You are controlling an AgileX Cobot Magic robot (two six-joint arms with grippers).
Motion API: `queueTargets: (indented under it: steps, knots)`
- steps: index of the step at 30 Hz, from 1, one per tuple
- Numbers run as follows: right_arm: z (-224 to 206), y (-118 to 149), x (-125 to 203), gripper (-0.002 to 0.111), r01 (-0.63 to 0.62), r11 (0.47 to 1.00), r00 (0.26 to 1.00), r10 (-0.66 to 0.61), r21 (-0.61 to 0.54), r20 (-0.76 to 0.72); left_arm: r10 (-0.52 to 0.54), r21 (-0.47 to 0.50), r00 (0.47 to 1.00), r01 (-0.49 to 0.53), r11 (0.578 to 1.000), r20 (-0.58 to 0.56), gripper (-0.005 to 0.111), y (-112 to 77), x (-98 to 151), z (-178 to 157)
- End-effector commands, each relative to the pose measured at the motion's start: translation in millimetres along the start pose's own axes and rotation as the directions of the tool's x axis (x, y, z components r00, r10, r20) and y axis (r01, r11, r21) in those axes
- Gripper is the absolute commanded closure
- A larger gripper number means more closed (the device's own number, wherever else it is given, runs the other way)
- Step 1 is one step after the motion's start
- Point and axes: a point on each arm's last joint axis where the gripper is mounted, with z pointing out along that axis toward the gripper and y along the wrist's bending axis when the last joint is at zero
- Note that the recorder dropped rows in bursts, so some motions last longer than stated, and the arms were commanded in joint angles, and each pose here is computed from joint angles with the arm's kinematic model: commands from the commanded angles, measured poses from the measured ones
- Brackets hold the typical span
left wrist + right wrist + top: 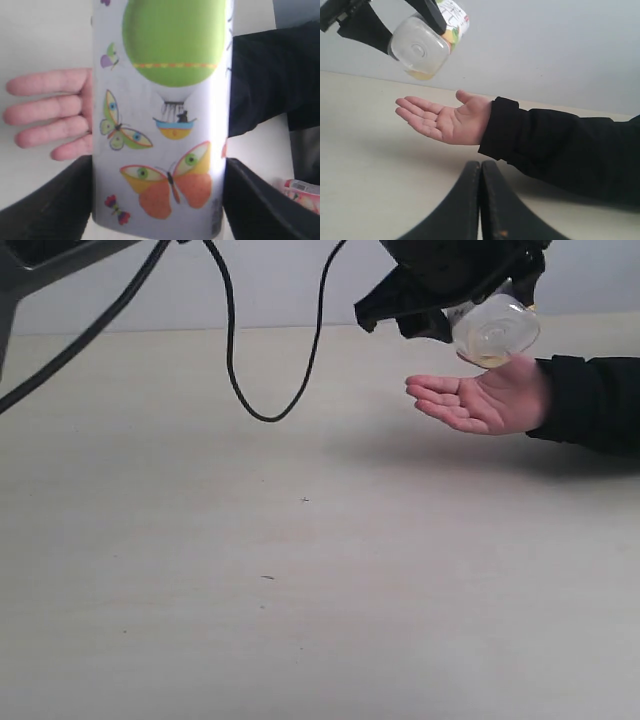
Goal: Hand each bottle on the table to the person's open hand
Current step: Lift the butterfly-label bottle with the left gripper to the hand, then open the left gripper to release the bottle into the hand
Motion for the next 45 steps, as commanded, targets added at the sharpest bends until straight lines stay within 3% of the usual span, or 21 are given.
queueTargets:
  steps: [1, 15, 17, 22, 25, 37, 45]
  knots:
    - [-0.1, -0.4, 0.3, 0.108, 0.004, 1.000, 1.000, -0.005, 0.007, 0.012, -0.095, 0.081, 0.995, 0.097, 0.992, -0.033, 0.107, -3.7, 7.9, 21.7]
    - [-0.1, -0.4, 0.3, 0.108, 0.004, 1.000, 1.000, -0.005, 0.007, 0.012, -0.172, 0.033, 0.980, 0.176, 0.984, -0.096, 0.106, 19.0, 22.4, 71.3]
    - [-0.1, -0.4, 0.3, 0.108, 0.004, 1.000, 1.000, -0.005, 0.007, 0.012, -0.203, 0.036, 0.971, 0.209, 0.977, -0.123, 0.098, 21.2, 26.0, 78.1]
    - [-0.1, -0.4, 0.3, 0.108, 0.004, 1.000, 1.000, -0.005, 0.007, 0.012, -0.222, 0.064, 0.967, 0.231, 0.971, -0.125, 0.063, 19.8, 26.2, 80.9]
    - [-0.1, -0.4, 0.3, 0.108, 0.004, 1.000, 1.000, -0.005, 0.007, 0.012, -0.220, 0.066, 0.968, 0.229, 0.971, -0.123, 0.051, 19.7, 26.0, 80.9]
    - [-0.1, -0.4, 0.3, 0.108, 0.004, 1.000, 1.000, -0.005, 0.007, 0.012, -0.218, 0.063, 0.968, 0.227, 0.972, -0.126, 0.024, 19.9, 26.3, 80.8]
    - [-0.1, -0.4, 0.3, 0.108, 0.004, 1.000, 1.000, -0.005, 0.007, 0.012, -0.193, 0.069, 0.972, 0.203, 0.977, -0.132, 0.023, 17.1, 25.8, 75.5]
